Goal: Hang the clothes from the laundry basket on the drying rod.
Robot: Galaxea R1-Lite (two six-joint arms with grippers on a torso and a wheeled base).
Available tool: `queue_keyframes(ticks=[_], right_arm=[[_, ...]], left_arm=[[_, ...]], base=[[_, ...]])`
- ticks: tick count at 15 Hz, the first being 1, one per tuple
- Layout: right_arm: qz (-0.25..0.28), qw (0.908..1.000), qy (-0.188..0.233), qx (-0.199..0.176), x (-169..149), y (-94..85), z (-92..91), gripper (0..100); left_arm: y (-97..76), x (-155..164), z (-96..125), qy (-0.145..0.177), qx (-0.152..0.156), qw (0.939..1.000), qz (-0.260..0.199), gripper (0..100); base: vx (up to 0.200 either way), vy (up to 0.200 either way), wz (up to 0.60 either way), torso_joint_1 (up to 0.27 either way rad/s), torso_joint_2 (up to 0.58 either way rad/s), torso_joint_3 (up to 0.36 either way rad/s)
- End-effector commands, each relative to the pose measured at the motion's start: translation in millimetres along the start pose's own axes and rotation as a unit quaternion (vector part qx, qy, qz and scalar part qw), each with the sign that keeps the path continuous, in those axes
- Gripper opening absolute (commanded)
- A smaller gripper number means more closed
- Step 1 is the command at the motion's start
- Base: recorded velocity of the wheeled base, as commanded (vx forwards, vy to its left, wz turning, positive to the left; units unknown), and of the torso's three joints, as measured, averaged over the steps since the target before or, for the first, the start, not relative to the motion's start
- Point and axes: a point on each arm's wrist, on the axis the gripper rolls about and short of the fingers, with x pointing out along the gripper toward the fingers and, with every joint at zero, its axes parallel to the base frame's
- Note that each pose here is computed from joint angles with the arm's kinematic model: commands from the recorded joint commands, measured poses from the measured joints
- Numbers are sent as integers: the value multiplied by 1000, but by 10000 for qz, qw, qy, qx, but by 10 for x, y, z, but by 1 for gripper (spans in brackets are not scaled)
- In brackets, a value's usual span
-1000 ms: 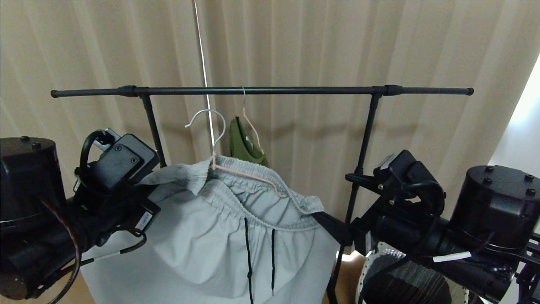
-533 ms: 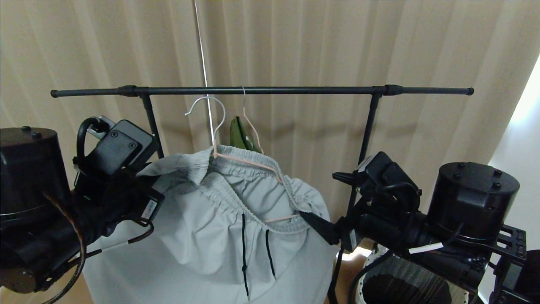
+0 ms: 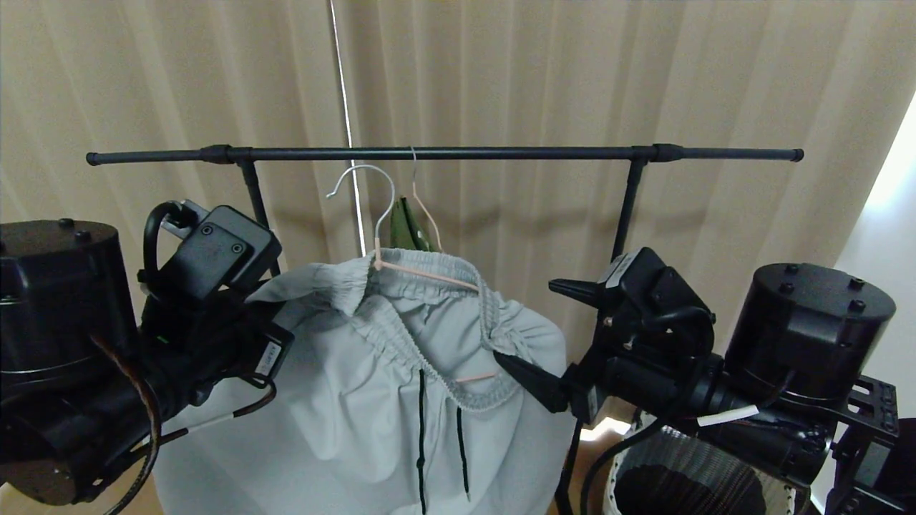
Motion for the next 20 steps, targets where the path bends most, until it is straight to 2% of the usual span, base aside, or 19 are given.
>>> queue_keyframes(ticks=[1, 2, 5, 8, 10, 12, 13, 16, 20], right_arm=[[179, 9998, 53, -43, 6, 101, -34, 100], [330, 9994, 126, -64, -23, 189, -77, 100], [494, 9984, 259, -98, -67, 280, -147, 100], [401, 9991, 100, -110, -45, 245, -84, 100], [142, 9998, -3, -169, 10, 112, -34, 100], [-185, 9995, 13, -267, 105, -73, -41, 100], [-234, 9993, 34, -275, 119, -108, -49, 100], [-235, 9992, 60, -320, 190, -109, -62, 100], [-328, 9983, 68, -478, 290, -192, 13, 100]], left_arm=[[1, 40, 12, 78, 1, 9999, 130, 0], [17, 53, 32, 138, -33, 9994, 331, 0], [18, 35, 38, 111, -139, 9993, 336, 0], [-31, 18, 8, 127, -167, 9995, 221, 0], [-150, -44, -27, 76, -57, 9999, -41, 0], [-265, -121, -5, -233, -21, 9994, -244, 0], [-305, -151, 12, -351, 22, 9989, -321, 0], [-361, -192, 22, -499, 367, 9972, -424, 0], [-372, -201, 52, -963, 514, 9919, -645, 0]], base=[[0, 0, 0, 0, 0, 0], [0, 0, 0, 0, 0, 0], [0, 0, 0, 0, 0, 0], [0, 0, 0, 0, 0, 0], [0, 0, 0, 0, 0, 0], [0, 0, 0, 0, 0, 0], [0, 0, 0, 0, 0, 0], [0, 0, 0, 0, 0, 0], [0, 0, 0, 0, 0, 0]])
